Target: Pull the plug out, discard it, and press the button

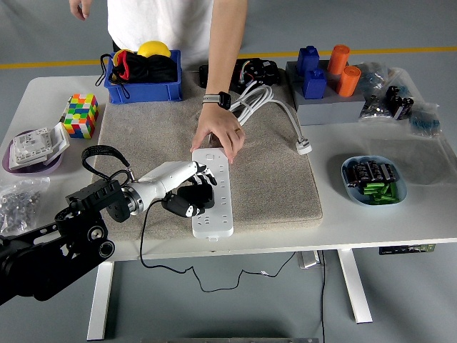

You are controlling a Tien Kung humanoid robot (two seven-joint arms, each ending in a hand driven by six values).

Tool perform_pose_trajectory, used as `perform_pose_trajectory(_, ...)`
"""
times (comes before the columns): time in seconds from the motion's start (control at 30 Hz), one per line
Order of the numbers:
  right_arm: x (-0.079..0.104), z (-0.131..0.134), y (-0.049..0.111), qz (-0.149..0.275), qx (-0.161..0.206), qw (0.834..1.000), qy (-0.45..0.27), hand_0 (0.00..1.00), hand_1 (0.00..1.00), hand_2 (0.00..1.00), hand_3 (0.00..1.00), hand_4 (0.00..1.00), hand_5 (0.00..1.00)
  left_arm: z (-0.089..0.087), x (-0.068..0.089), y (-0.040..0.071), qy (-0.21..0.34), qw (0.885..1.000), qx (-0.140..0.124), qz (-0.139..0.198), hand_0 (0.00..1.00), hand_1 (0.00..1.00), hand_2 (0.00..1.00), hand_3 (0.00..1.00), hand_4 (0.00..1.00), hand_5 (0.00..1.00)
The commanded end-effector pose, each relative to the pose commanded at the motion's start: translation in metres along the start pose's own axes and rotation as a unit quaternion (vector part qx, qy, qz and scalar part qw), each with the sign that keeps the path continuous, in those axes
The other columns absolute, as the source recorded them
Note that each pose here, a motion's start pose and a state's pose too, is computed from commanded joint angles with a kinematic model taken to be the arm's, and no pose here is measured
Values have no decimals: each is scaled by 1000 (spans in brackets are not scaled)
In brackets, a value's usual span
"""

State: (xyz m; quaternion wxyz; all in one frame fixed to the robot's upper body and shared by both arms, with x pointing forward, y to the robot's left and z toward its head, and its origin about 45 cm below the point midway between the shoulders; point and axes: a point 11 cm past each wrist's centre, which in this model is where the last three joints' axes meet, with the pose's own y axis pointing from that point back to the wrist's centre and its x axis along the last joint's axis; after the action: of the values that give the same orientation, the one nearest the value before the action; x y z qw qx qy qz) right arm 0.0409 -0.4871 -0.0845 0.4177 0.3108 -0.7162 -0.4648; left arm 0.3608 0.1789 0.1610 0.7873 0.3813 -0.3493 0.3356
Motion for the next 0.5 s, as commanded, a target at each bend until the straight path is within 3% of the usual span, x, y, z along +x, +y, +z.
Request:
perform_pose_trajectory(0.13,0,0,0,0,0,1000,-1,750,666,656,621,671,511,-1,1,-1,-4,1000,3,2,545,486,492,600,782,2)
perform_pose_trajectory(0.17,0,0,0,0,0,1000,-1,750,666,656,621,671,511,0,1,-1,-5,1000,3,3,484,434,447,593,716,2)
perform_pose_trajectory(0.33,0,0,0,0,0,1000,-1,750,666,656,621,671,511,0,4,-2,-6,1000,2,9,484,434,447,593,716,2)
perform_pose_trajectory(0.37,0,0,0,0,1,1000,-1,750,666,656,621,670,510,0,4,-2,-4,1000,3,9,435,363,389,571,676,2)
perform_pose_trajectory(0.5,-1,-1,0,0,1,1000,-2,750,666,656,621,670,510,0,5,-2,2,1000,4,9,435,363,389,571,676,2)
